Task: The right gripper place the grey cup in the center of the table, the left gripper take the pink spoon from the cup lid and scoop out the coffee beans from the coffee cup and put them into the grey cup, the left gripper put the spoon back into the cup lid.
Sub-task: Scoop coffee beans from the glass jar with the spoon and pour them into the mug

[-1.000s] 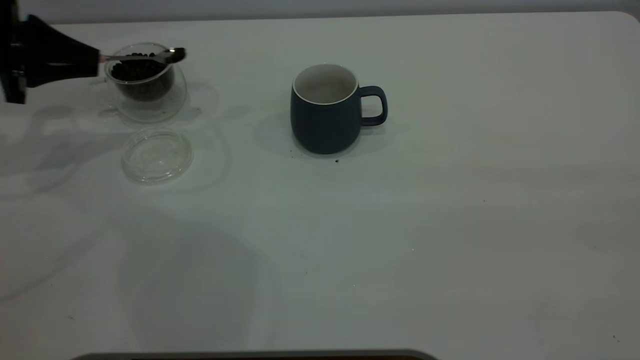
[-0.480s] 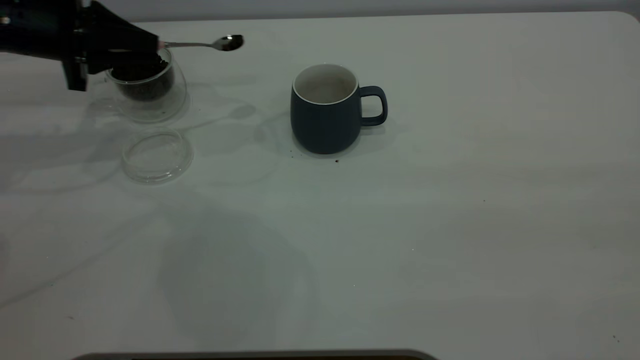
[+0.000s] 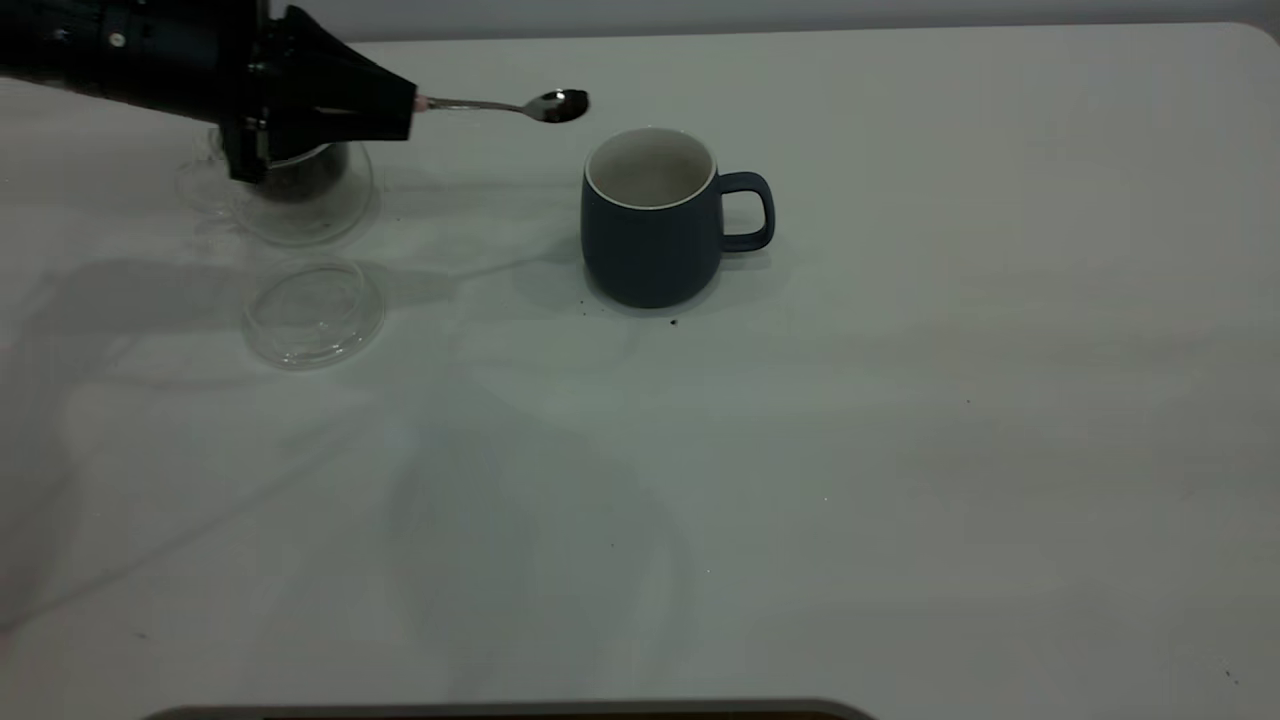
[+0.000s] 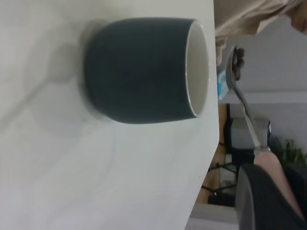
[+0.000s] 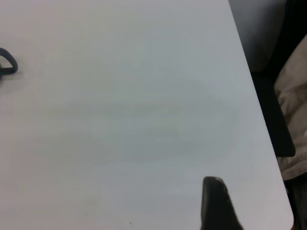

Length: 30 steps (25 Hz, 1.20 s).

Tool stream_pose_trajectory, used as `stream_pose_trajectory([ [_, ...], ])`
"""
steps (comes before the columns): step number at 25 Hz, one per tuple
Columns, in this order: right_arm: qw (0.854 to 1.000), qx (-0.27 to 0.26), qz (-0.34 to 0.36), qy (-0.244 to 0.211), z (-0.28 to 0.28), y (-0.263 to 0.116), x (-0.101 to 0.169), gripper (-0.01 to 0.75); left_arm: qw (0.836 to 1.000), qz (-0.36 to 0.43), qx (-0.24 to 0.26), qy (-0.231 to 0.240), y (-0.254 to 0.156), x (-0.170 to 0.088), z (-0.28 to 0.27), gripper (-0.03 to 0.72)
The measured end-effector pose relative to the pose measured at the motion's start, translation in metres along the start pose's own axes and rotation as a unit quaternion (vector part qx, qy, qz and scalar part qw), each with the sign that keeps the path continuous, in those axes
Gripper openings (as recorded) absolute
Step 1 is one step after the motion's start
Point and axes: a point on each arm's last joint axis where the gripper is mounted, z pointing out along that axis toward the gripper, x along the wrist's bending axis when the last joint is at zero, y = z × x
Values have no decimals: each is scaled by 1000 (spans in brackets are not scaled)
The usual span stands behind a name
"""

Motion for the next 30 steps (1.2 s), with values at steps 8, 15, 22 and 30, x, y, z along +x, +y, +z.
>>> stream_pose_trajectory([
  [8, 1000, 0, 0, 0, 0, 0, 0, 463, 999, 37, 26, -6, -4, -10, 22, 111],
  [15, 1000, 0, 0, 0, 0, 0, 0, 463, 992, 120, 24, 27, -3, -9, 36, 111],
  [22, 1000, 0, 0, 0, 0, 0, 0, 463, 982, 179, 10, 65, 1, -2, 36, 111],
  [30, 1000, 0, 0, 0, 0, 0, 0, 463, 948, 313, -1, 54, 4, -10, 48, 111],
])
